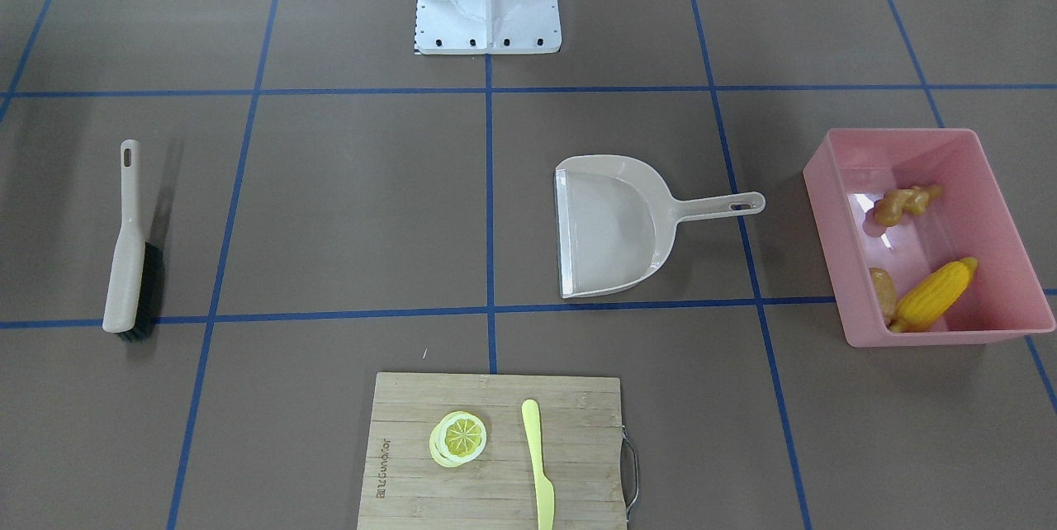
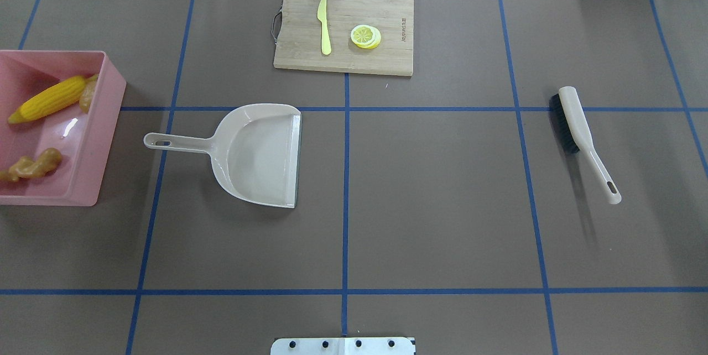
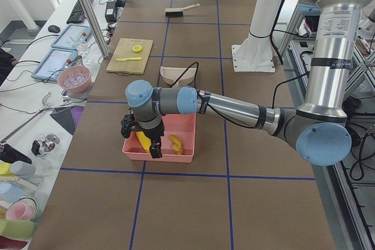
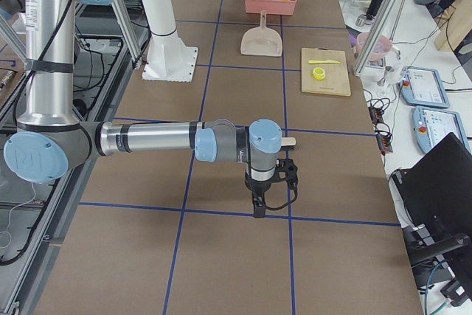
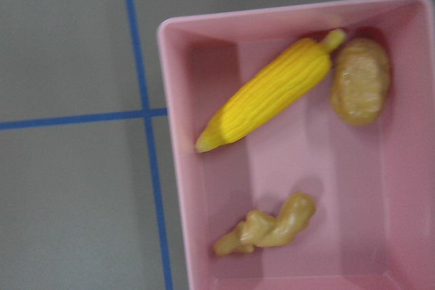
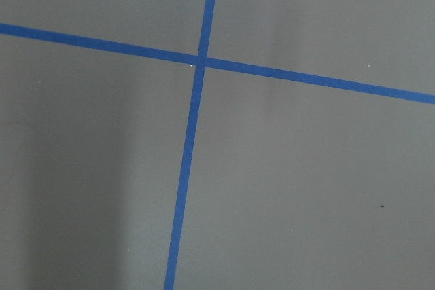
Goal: Sweep and dump trash into bin
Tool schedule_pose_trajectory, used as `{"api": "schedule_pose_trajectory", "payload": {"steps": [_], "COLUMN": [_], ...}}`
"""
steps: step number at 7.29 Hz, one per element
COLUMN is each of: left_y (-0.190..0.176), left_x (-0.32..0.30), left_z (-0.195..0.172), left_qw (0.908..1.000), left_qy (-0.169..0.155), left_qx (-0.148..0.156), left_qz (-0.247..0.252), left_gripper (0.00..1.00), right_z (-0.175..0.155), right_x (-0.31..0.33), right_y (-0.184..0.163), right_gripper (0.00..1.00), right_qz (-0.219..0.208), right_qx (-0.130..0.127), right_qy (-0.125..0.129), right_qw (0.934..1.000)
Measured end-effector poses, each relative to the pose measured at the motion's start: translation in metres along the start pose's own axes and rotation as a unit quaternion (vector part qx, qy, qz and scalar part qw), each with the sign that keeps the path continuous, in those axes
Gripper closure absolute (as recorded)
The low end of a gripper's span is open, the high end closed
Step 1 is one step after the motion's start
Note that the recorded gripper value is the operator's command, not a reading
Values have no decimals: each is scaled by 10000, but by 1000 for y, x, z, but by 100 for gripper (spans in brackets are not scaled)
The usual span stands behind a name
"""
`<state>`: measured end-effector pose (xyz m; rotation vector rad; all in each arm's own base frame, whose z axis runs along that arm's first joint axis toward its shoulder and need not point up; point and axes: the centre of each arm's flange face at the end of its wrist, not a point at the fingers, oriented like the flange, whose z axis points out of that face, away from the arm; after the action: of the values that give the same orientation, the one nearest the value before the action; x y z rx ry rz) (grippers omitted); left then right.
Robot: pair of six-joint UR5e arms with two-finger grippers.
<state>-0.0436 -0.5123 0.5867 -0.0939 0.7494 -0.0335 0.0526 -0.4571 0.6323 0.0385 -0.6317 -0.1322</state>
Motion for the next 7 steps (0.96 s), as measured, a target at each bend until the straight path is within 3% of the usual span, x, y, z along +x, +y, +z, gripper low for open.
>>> {"api": "schedule_pose_trajectory", "payload": {"steps": [2, 4, 7], "left_y": [14, 36, 38], "left_x": [-31, -53, -65], "left_z": [14, 34, 48], "left_qw": [9999, 9994, 9990], "left_qy": [9, 24, 29], "left_qx": [48, 327, 410], "left_qz": [-126, 102, 180], "left_gripper": [1, 1, 1], "right_z": [0, 0, 1], "right_x": [0, 0, 0], "right_y": [0, 0, 0], "right_gripper": [0, 0, 0], "right_qz": [-1, 6, 11], "right_qx": [0, -2, -5], "right_qy": [0, 0, 0], "right_qw": [10000, 10000, 10000]}}
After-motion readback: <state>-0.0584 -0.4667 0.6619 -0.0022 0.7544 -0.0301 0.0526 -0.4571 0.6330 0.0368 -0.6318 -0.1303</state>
